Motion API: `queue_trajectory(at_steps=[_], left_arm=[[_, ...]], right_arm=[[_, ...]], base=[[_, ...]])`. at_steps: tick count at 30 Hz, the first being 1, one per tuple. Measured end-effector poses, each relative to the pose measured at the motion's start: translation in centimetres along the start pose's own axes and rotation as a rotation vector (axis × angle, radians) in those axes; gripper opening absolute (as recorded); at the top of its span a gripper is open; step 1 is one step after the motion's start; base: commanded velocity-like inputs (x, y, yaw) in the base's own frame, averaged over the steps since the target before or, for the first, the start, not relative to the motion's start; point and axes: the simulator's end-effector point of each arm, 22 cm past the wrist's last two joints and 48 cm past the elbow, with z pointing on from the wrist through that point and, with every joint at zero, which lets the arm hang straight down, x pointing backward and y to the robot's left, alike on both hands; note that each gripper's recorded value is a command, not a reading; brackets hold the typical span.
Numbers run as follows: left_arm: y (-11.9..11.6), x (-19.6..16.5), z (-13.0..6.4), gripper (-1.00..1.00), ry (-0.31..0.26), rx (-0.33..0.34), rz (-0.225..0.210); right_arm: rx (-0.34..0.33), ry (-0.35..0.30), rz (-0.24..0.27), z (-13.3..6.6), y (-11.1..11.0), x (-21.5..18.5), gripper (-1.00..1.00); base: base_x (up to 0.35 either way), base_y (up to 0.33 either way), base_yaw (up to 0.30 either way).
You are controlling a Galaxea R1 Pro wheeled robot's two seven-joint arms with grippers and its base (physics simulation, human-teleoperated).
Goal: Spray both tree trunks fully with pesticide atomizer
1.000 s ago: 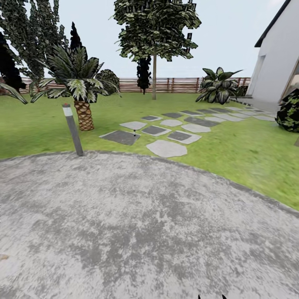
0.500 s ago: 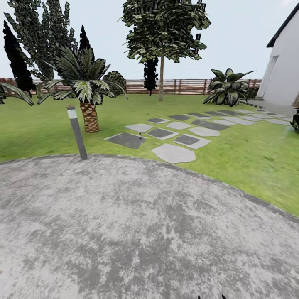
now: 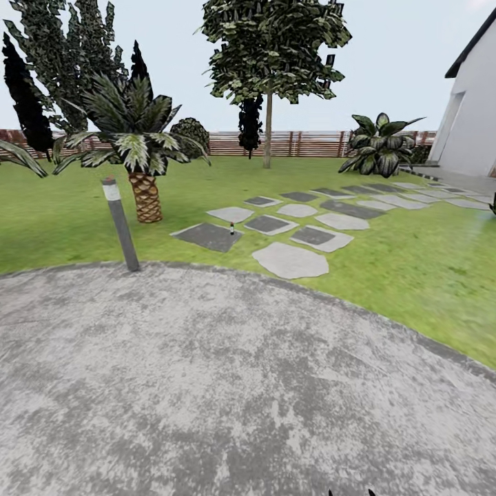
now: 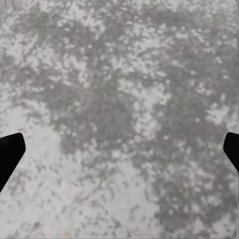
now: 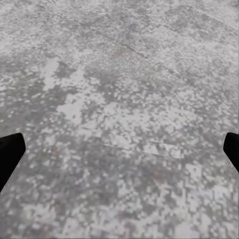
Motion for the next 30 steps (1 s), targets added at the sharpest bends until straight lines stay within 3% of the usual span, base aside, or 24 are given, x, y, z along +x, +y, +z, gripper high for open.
queue_trajectory(at_steps=[30], left_arm=[[0.0,-0.01,0.0,1.0,0.0,0.0,0.0]], right_arm=[[0.0,0.0,0.0,0.0,-0.01,0.0,1.0]], base=[[0.339,0.0,0.0]])
